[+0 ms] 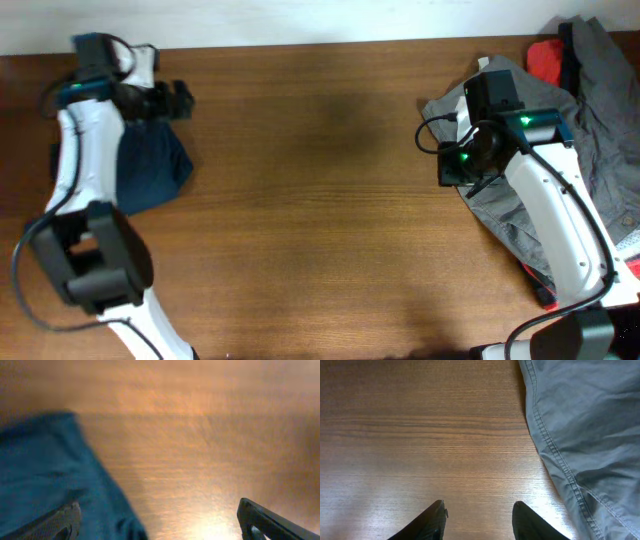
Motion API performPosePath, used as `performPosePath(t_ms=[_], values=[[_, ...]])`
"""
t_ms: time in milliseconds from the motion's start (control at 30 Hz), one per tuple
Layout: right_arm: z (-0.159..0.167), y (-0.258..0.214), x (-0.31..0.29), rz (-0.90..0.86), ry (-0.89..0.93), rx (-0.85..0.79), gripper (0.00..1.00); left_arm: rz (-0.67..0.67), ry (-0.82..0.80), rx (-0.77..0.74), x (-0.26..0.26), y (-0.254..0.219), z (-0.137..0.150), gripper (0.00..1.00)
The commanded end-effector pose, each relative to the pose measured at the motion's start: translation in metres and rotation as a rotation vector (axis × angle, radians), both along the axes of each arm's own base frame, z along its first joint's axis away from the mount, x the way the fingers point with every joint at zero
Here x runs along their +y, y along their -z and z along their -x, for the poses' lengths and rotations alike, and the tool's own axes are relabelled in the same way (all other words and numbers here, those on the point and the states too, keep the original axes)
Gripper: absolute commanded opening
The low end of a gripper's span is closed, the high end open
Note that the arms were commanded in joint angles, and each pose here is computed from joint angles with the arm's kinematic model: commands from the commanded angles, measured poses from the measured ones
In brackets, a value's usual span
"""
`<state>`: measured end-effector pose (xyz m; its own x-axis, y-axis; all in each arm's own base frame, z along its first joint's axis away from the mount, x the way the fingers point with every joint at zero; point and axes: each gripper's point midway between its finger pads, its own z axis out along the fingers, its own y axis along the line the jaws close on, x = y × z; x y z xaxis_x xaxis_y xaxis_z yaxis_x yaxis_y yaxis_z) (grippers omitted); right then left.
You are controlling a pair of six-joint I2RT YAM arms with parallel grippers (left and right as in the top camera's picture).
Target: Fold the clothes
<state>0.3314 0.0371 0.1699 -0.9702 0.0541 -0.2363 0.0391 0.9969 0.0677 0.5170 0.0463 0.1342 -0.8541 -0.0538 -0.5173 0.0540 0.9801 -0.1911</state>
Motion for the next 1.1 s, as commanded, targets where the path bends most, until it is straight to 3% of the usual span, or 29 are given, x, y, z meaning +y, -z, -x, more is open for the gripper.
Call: performPosePath(t_ms=[0,133,333,600,867,967,1033,1067], values=[[0.001,-0.003,-0.003,0.009,-0.001,-0.002,0.48,0.045,0.021,0.115,-0.017,0.045,0.006,0.99],[0.002,-0.003,-0.003,0.01,-0.001,-0.001,0.48,0.065,0.017,0.267,-0.02,0.08,0.03,0.99],[0.002,-0.003,-0.003,0.009,-0.001,-0.001,0.48,-0.075,-0.168,0.517,0.017,0.105,0.079,0.99],[0.004,-0.002,-0.003,0.011,-0.001,0.01,0.48,-0.089,-0.182,0.638,0.018,0.105,0.108,0.99],[0.003,-0.003,-0.003,0.01,-0.001,0.005,0.49,-0.07,-0.158,0.563,0.005,0.078,0.099,0.99],[-0.001,-0.004,-0.002,0.009,-0.001,-0.01,0.66,-0.083,-0.135,0.49,-0.006,0.054,0.092,0.99],[-0.013,-0.007,-0.001,0.004,-0.001,-0.064,0.89,-0.095,-0.105,0.403,-0.021,0.027,0.085,0.99],[-0.019,-0.009,-0.001,0.002,-0.001,-0.087,0.94,-0.097,-0.098,0.382,-0.024,0.02,0.083,0.99]])
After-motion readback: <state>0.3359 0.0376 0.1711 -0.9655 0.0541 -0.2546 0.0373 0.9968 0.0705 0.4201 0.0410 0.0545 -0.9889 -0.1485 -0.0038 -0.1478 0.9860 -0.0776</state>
